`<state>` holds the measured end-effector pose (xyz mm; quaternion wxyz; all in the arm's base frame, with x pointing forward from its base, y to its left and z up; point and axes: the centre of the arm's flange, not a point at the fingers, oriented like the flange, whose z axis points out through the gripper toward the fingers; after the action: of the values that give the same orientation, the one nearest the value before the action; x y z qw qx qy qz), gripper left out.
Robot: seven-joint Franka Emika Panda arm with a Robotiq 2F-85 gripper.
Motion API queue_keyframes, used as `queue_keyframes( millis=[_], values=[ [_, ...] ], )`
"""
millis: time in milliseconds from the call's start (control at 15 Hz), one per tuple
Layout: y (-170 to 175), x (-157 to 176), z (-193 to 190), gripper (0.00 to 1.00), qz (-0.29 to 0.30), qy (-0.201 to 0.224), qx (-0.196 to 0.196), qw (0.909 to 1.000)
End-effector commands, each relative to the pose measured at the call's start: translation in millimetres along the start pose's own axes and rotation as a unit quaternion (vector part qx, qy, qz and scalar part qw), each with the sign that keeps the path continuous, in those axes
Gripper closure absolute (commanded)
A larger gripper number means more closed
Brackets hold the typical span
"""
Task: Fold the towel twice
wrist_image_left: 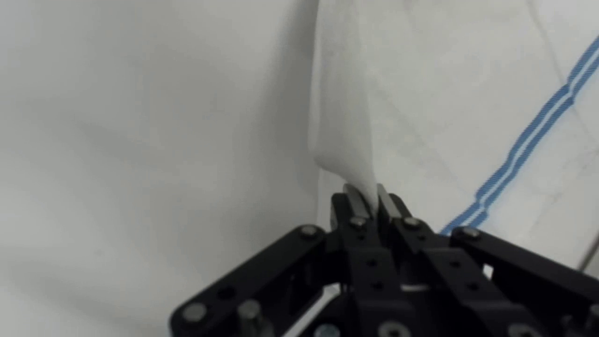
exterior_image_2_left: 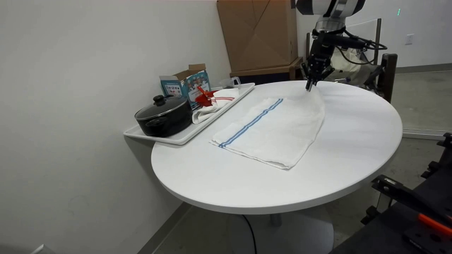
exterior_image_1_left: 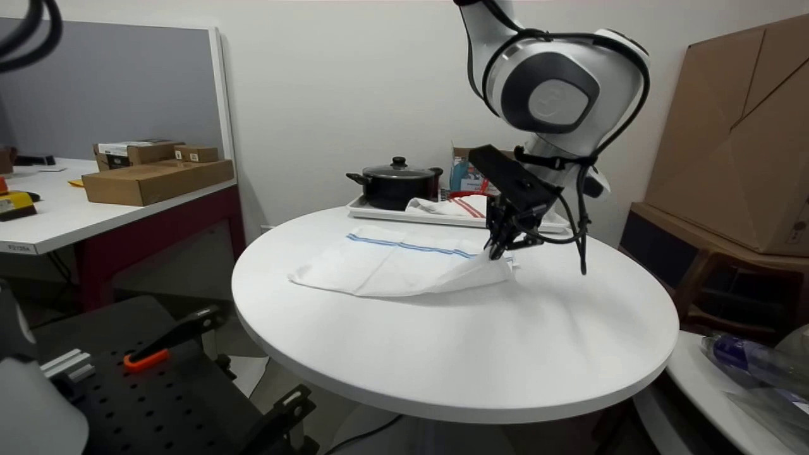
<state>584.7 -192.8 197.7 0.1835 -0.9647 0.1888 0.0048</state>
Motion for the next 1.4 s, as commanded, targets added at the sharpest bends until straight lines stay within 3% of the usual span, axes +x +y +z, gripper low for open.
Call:
queue_keyframes(
  millis=[0,267,533,800,933,1133,1333],
  values=[
    [-47.3,-32.1,-35.8,0.93,-0.052,0.016,0.029,0.9981],
    [-108.4,-55.5,-39.3,0.92,-0.117,0.008,0.032,0.9926],
    [-186.6,-90.9,-3.3,0.92,-0.189,-0.024,0.005,0.9816],
    [-243.4,-147.5,69.1,0.92,-0.276,-0.101,-0.063,0.9539],
    [-246.3,-178.3,104.1,0.92,-0.303,-0.150,-0.098,0.9361],
    [-223.0,-213.9,139.7,0.92,-0.325,-0.217,-0.155,0.9075],
    [-186.0,-225.6,151.3,0.92,-0.317,-0.258,-0.190,0.8926]
  ],
)
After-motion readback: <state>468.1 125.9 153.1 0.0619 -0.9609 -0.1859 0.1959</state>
